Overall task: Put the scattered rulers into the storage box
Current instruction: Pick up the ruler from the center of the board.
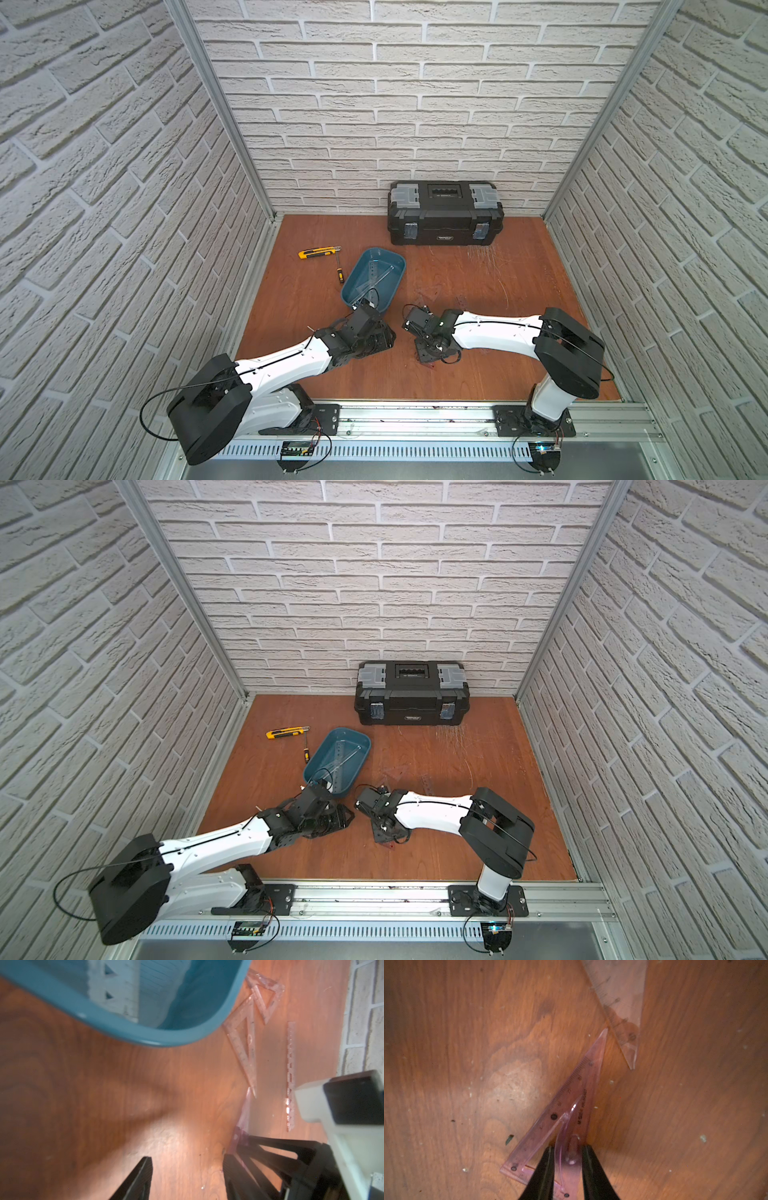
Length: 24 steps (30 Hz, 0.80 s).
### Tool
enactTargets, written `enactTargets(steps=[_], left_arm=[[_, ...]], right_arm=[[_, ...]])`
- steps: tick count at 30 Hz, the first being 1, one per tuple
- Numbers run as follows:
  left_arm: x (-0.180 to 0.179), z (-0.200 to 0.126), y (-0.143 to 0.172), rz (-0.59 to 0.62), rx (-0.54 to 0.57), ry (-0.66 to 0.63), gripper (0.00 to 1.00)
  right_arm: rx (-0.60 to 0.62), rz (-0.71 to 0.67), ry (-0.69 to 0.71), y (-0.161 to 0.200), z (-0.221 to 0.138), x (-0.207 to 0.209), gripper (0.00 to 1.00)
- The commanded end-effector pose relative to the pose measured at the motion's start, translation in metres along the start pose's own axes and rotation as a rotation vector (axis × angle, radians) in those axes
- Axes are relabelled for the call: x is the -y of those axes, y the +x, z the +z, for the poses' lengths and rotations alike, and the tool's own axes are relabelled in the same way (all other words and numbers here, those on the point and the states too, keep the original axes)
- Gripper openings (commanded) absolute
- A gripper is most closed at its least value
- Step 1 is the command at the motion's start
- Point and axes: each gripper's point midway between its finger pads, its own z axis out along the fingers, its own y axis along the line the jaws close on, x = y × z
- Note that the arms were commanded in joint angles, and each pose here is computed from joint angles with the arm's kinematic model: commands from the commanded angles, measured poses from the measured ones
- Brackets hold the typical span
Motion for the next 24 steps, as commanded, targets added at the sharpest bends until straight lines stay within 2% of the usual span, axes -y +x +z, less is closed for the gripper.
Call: enactTargets(steps=[1, 13, 24], left_arm=[[0.016, 0.008, 0.002, -0.014, 0.008, 0.090, 0.60], [0.040, 0.033, 0.014, -0.033, -0.035, 0.182, 0.59], [0.053, 0.054, 0.031, -0.042, -0.103, 0.236, 0.46]], right_arm=[[-0.070, 0.003, 0.039, 0.022, 0.021, 0.016, 0.25], [-0.082, 0.044, -0.031, 0.027, 0.027, 0.020, 0.20], [-0.095, 0.097, -0.104, 0.030, 0.035, 0.021, 0.18]])
